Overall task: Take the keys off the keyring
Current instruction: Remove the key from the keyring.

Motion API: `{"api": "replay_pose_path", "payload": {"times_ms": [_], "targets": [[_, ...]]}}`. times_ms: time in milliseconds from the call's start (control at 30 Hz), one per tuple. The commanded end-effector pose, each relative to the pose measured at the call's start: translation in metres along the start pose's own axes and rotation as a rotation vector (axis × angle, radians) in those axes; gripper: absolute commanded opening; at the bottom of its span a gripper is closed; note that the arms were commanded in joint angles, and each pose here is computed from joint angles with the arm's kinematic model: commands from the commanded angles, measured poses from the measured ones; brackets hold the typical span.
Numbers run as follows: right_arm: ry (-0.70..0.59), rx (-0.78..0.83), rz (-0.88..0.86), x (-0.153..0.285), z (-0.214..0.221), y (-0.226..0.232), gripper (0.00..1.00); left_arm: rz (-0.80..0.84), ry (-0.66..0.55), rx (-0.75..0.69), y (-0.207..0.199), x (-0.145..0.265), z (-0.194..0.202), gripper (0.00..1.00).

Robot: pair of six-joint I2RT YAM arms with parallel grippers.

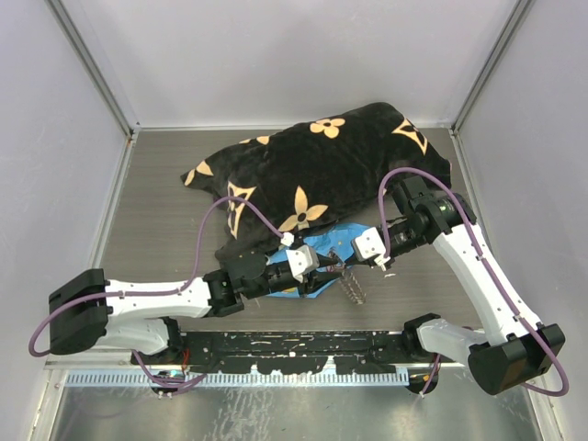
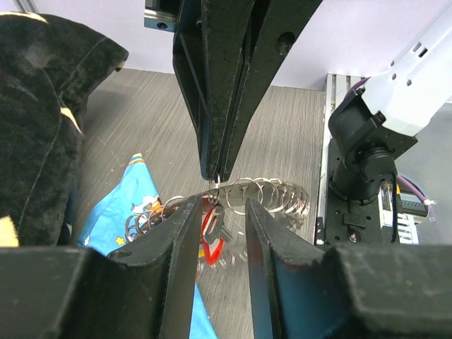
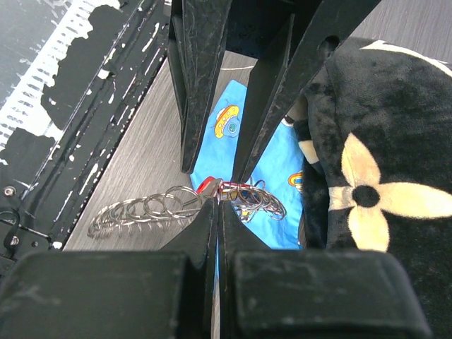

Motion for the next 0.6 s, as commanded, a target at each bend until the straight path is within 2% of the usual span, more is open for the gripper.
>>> {"api": "replay_pose_path", "payload": {"times_ms": [0, 567], "targets": [[-0.07, 0.035, 0.005, -0.001, -0.014, -0.001, 0.01, -0.031, -0.116, -0.024, 0.007, -0.01, -0.035, 0.32], [-0.085, 0.028, 0.002, -0.002, -0.014, 0.002, 0.01, -0.064, -0.081, -0.029, 0.009, -0.019, -0.026, 0.25]]}}
Point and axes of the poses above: each gripper's point midway between its finger pads, its own x axis back along the fingers, its own y axis along the line the jaws close on, z = x × y, the point moved 4 cm from there along x, back along the fingers, and after that the axes turned 10 degrees about -x, right-handed, at the moved point
